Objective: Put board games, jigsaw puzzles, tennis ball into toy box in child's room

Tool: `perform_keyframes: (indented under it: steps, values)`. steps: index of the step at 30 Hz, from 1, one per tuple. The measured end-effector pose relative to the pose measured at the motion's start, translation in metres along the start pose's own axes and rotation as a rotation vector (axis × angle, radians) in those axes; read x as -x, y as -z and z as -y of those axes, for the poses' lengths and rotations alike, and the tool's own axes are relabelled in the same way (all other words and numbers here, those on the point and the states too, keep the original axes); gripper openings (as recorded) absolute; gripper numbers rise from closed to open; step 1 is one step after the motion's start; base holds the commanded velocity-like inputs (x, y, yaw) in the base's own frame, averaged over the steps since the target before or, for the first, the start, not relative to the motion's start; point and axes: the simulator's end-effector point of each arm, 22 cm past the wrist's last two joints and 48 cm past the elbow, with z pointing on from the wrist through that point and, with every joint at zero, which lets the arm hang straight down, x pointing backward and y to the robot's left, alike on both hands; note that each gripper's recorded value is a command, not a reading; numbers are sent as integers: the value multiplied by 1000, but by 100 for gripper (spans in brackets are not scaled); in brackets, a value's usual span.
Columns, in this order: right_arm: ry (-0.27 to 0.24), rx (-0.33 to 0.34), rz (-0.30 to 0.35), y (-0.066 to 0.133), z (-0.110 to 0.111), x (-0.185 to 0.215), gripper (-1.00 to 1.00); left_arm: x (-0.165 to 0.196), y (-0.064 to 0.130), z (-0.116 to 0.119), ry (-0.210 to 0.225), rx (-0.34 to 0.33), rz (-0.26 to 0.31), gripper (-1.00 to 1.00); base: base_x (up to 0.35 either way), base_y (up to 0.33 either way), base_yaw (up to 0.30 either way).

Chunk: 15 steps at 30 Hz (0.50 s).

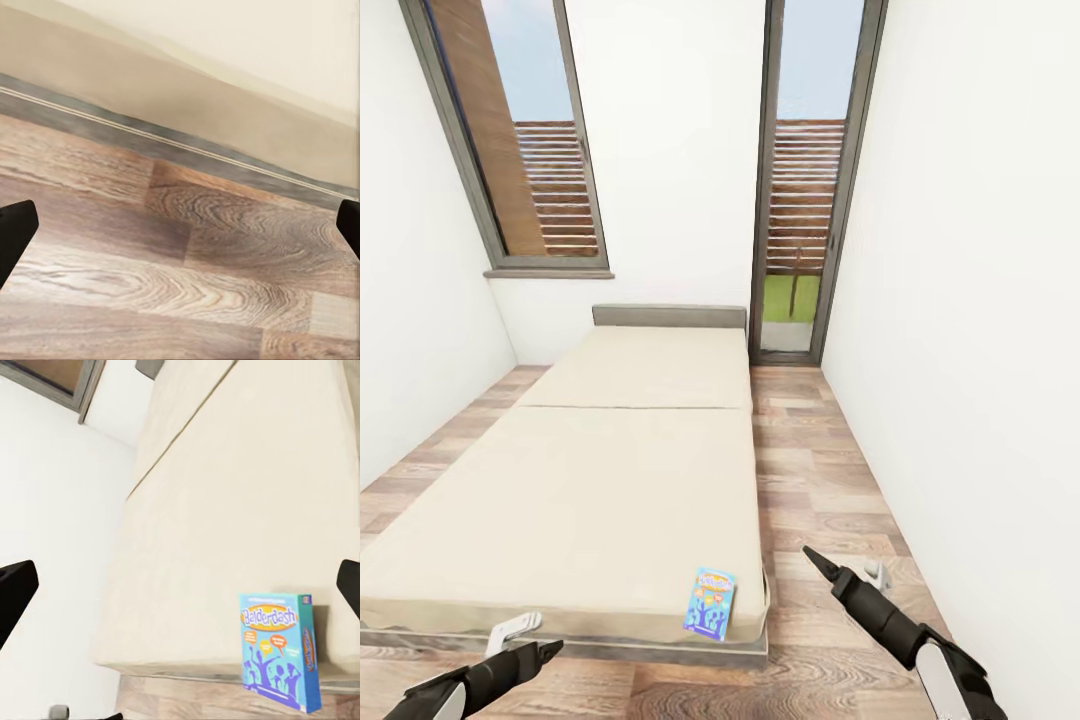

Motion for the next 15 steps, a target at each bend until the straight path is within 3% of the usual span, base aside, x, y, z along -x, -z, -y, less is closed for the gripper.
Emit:
perform_keyframes:
  steps: [7,15]
  values:
    - [-23,89,-24,-1,-16,-3,100,-13,-10,5,20,-30,-37,100,0,0,0]
    - [-67,201,15,13,-25,14,100,-31,-17,34,74,-173,-120,100,0,0,0]
